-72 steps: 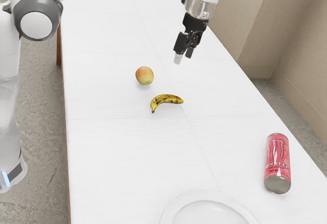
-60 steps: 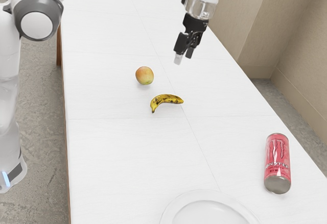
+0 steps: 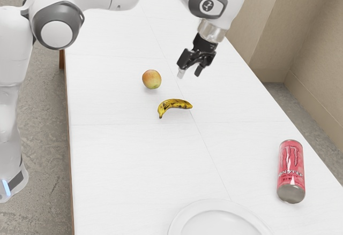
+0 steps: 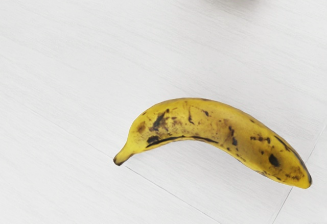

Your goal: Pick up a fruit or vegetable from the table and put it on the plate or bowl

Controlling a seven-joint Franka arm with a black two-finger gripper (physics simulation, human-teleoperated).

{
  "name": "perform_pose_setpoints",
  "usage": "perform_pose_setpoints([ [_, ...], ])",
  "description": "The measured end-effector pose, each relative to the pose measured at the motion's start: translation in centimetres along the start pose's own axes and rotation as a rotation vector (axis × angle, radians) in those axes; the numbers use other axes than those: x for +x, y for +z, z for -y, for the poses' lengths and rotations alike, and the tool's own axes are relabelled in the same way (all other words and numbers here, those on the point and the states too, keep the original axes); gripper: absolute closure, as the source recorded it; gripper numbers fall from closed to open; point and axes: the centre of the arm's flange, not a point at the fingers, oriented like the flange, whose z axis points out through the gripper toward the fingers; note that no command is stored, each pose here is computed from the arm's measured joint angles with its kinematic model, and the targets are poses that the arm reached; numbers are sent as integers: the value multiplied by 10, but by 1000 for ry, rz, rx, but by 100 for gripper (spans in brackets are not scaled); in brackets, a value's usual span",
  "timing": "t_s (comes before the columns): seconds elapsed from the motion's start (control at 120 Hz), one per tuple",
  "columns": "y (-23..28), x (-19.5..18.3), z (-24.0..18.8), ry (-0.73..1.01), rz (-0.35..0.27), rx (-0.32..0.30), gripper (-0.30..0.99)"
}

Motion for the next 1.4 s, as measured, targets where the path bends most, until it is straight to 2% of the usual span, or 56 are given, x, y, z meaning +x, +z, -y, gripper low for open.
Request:
perform_pose_setpoints([
  [0.067,-1,-8,0,139,-64,-45,0],
  [0.158,-1,-51,13,376,-238,-112,0],
  [0.217,-3,-59,15,490,-288,-126,0],
  [0.308,-10,-26,6,613,-238,-106,0],
  [0.533,-7,4,4,1042,-141,-87,0],
  [0.767,37,-8,12,1473,-120,-82,0],
  [0.967,80,4,15,1685,-104,-81,0],
  [1.2,100,10,37,1848,-94,-151,0],
  [1.4,114,22,52,1920,-98,-176,0],
])
